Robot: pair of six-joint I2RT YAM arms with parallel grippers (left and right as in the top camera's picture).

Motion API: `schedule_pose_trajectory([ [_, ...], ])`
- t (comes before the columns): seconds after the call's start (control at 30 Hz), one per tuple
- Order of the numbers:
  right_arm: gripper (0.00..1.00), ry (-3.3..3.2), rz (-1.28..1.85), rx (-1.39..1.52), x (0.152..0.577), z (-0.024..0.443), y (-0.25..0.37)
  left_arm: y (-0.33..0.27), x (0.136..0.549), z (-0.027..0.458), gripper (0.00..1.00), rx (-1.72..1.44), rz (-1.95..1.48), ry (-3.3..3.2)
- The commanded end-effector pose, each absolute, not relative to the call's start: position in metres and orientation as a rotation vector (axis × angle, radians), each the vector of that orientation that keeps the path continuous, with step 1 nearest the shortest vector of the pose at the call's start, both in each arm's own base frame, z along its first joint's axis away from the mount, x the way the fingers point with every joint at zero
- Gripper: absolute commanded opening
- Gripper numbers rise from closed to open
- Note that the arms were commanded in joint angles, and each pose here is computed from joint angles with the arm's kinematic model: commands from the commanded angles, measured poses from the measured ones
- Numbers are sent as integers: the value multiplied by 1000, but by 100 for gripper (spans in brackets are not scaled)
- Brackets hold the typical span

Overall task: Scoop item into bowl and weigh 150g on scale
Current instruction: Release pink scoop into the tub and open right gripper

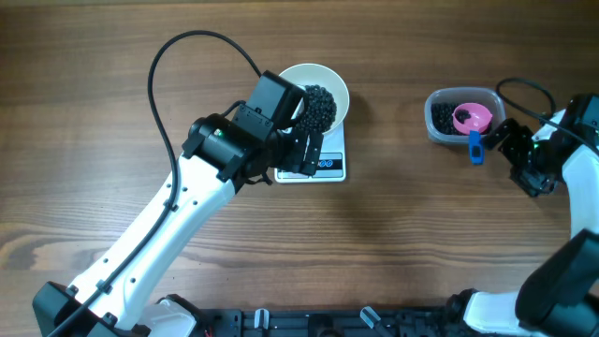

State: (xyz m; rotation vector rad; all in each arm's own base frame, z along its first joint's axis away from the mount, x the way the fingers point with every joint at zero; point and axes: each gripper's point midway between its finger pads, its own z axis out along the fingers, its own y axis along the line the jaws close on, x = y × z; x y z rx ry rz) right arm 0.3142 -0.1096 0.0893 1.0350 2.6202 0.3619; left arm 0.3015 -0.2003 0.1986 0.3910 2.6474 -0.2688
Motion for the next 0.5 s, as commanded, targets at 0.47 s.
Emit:
schedule_pose_trajectory([
  [0.47,100,2336,178,360,259,247,-67,-201,303,209,100,404,-269,2614],
])
